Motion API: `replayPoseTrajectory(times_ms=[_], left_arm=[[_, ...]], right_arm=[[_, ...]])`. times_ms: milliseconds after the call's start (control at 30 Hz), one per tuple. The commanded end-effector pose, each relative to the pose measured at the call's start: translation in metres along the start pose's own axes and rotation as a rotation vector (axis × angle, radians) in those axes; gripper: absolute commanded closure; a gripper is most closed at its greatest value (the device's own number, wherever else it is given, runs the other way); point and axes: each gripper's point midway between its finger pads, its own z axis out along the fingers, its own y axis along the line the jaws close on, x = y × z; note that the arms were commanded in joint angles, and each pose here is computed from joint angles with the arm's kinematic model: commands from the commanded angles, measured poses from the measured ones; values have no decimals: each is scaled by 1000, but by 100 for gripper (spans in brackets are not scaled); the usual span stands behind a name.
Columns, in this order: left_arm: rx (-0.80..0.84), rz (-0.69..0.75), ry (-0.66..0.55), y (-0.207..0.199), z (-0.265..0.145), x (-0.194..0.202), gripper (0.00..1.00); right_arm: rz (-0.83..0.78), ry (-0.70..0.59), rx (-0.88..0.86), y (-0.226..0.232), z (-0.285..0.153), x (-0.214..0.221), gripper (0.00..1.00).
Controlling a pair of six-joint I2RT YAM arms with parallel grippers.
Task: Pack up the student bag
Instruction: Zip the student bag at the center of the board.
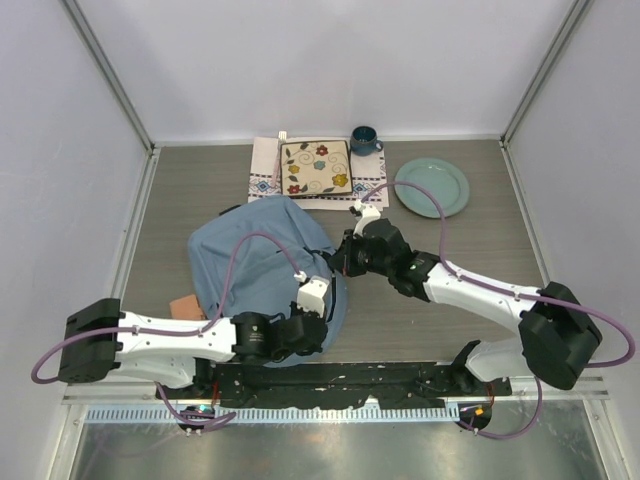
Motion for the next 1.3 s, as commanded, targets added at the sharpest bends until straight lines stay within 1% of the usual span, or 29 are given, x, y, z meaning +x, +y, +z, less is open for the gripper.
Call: replayPoseTrajectory(times_ms=[0, 100, 300, 333, 367, 400, 433, 467, 500, 533, 567, 600, 633, 667, 767, 833, 1000, 1033, 1100, 1167, 1200, 1233, 1267], left_arm=[[-15, 109, 247, 18, -16, 69, 100], [-16, 110, 248, 20, -17, 69, 100], [-41, 102, 261, 29, -22, 77, 100], [-55, 96, 237, 32, -23, 72, 100], [-64, 84, 212, 30, -24, 64, 91], [-84, 87, 201, 33, -27, 58, 79], [-83, 86, 176, 30, -29, 49, 51], [-78, 66, 100, 21, -32, 25, 38], [-80, 66, 61, 18, -35, 12, 28], [-89, 71, 8, 16, -37, -4, 13], [-94, 52, -79, 9, -42, -32, 7], [-96, 48, -128, 5, -43, -49, 2], [-103, 68, -162, 2, -44, -61, 0], [-99, 52, -204, -5, -47, -81, 0], [-137, 14, -243, -7, -34, -110, 0], [-186, 16, -211, -1, -18, -109, 0], [-212, 6, -215, -14, 5, -120, 0], [-229, 15, -196, -14, 15, -114, 0], [-254, 11, -187, -14, 22, -114, 0], [-285, 3, -185, -14, 31, -113, 6], [-294, 6, -182, -12, 33, -112, 10], [-302, 3, -187, -12, 34, -113, 20], [-314, 4, -186, -10, 36, -111, 26]], right_arm=[[-32, -420, -41, 33, -10, -127, 99], [-26, -449, -24, 29, -13, -135, 99], [-15, -451, -28, 27, -9, -136, 99], [-17, -445, -43, 29, -8, -135, 99], [-28, -441, -51, 31, -9, -135, 99], [-40, -429, -63, 34, -10, -132, 99], [-52, -418, -69, 41, -14, -127, 99], [-68, -409, -51, 39, -15, -121, 99], [-69, -416, -33, 36, -17, -120, 99], [-68, -410, -38, 37, -20, -115, 99], [-61, -413, -40, 35, -25, -112, 99], [-56, -409, -41, 34, -26, -110, 99], [-53, -405, -33, 32, -28, -108, 99], [-52, -404, -34, 31, -31, -106, 99], [-48, -404, -35, 28, -33, -101, 99], [-48, -406, -30, 27, -35, -101, 99], [-54, -417, -34, 28, -41, -102, 99], [-57, -419, -35, 28, -43, -103, 99], [-61, -420, -35, 28, -45, -103, 99], [-61, -421, -37, 29, -47, -103, 99], [-60, -422, -40, 29, -49, -103, 99], [-58, -419, -36, 28, -48, -102, 99], [-57, -414, -36, 28, -48, -101, 99]])
